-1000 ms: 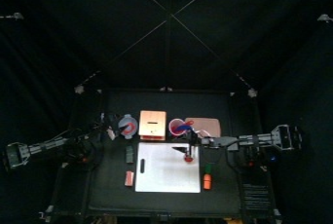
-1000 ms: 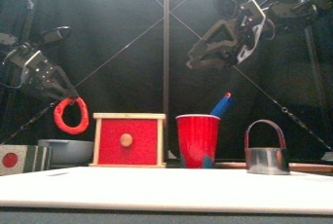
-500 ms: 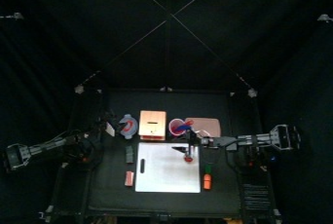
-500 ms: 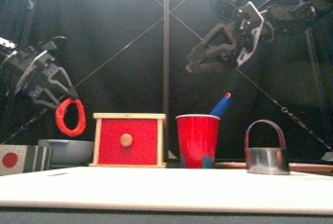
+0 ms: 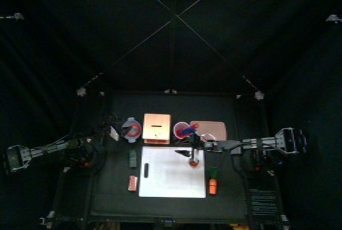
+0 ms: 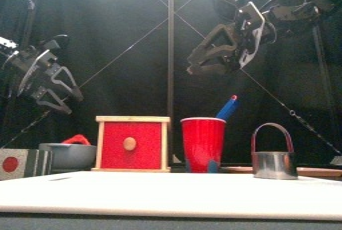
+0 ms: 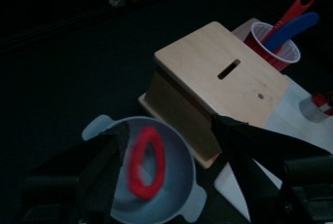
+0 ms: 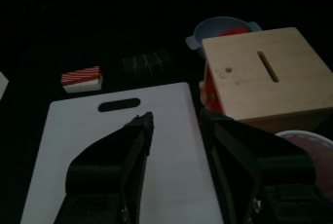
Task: Get the cutter from the drawer then cut the dough then place the extra dough in the bowl
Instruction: Place the extra dough in the bowl
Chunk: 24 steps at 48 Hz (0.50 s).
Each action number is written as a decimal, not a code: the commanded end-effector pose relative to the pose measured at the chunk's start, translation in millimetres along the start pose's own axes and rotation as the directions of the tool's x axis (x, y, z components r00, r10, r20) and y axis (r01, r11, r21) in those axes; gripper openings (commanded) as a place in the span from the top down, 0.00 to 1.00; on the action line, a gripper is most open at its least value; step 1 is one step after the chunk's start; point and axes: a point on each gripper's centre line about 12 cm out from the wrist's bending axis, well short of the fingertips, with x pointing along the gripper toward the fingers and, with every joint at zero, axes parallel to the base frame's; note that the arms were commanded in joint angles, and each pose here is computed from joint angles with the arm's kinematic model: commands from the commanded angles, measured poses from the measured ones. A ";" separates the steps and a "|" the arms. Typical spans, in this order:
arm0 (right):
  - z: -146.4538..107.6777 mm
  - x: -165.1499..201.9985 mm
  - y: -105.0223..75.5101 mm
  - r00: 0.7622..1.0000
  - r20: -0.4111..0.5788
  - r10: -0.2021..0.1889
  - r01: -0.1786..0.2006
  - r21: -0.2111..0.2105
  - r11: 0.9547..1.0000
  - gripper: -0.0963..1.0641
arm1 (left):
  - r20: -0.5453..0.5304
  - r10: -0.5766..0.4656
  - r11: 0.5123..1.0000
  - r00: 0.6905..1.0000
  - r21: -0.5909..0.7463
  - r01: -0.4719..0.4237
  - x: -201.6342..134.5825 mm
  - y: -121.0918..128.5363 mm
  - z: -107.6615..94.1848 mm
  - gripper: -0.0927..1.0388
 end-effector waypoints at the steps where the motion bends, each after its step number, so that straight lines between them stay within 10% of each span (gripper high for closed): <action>1: 17.2 -1.1 -0.1 0.998 0.057 0.000 0.000 0.003 1.000 0.22 | 0.054 -0.034 0.996 0.998 0.080 0.030 0.7 -9.3 12.7 0.04; 15: 51.6 -14.0 4.9 0.964 0.261 0.040 -0.018 -0.086 0.996 0.22 | 0.234 -0.348 0.858 0.908 0.469 0.209 -17.6 -68.5 21.6 0.04; 24: 49.4 -11.0 0.0 0.962 0.271 0.030 -0.005 -0.092 0.996 0.22 | 0.218 -0.333 0.869 0.917 0.449 0.209 -17.5 -63.1 11.4 0.04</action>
